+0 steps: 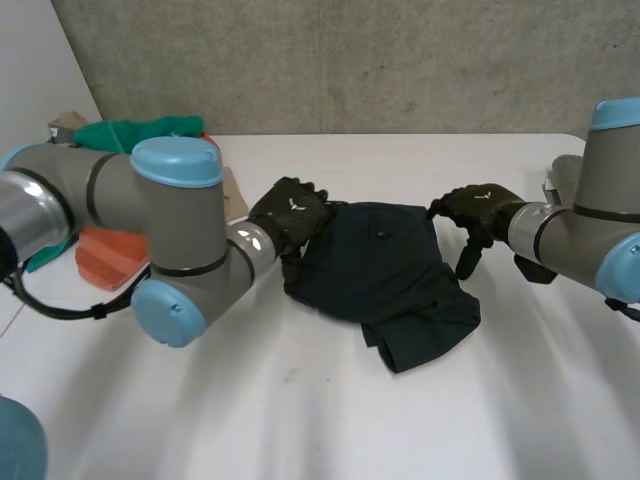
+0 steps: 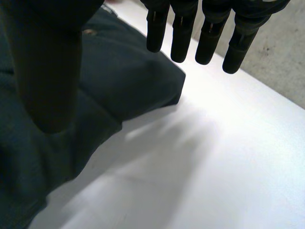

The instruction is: Fold the laundry.

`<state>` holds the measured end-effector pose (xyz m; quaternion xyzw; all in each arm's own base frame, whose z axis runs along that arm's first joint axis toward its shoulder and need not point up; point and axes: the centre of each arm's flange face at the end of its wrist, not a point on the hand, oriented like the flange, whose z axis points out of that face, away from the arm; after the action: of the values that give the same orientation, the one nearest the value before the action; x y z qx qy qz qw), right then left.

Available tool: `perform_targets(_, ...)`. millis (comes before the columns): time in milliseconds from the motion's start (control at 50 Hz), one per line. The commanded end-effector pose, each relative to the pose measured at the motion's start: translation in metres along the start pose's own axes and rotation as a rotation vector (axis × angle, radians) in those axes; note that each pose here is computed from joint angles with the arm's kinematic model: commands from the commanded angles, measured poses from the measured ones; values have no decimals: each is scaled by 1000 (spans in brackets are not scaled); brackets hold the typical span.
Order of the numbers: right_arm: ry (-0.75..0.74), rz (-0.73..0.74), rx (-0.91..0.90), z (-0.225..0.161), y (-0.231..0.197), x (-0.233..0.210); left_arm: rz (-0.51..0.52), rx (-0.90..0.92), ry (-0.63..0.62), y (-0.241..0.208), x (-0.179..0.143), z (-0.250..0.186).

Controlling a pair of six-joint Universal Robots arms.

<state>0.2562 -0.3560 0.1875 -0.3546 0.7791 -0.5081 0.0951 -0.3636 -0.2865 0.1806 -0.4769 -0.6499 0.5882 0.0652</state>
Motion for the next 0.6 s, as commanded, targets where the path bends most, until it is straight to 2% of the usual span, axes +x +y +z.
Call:
perform_targets(20, -50, -84, -70, -23, -1, -27, 25, -66, 22, 25, -2, -1)
perform_targets(120, -123, -99, -79, -27, 6, -63, 41, -90, 59, 38, 13, 5)
perform_targets(220, -119, -112, -52, -17, 16, -78, 54, -81, 73, 40, 27, 11)
perform_targets(340, -54, -118, -39, 0, 32, -74, 69, -58, 35, 41, 33, 19)
perform_targets(440, 44, -95, 59, 10, 32, -58, 67, -9, -72, 27, 23, 21)
perform_targets(520, 104, -90, 154, 3, 17, -42, 37, 62, -110, 0, 22, 12)
perform_targets(600, 143, -87, 199, -12, 0, -30, 0, 136, -87, -25, 33, -1)
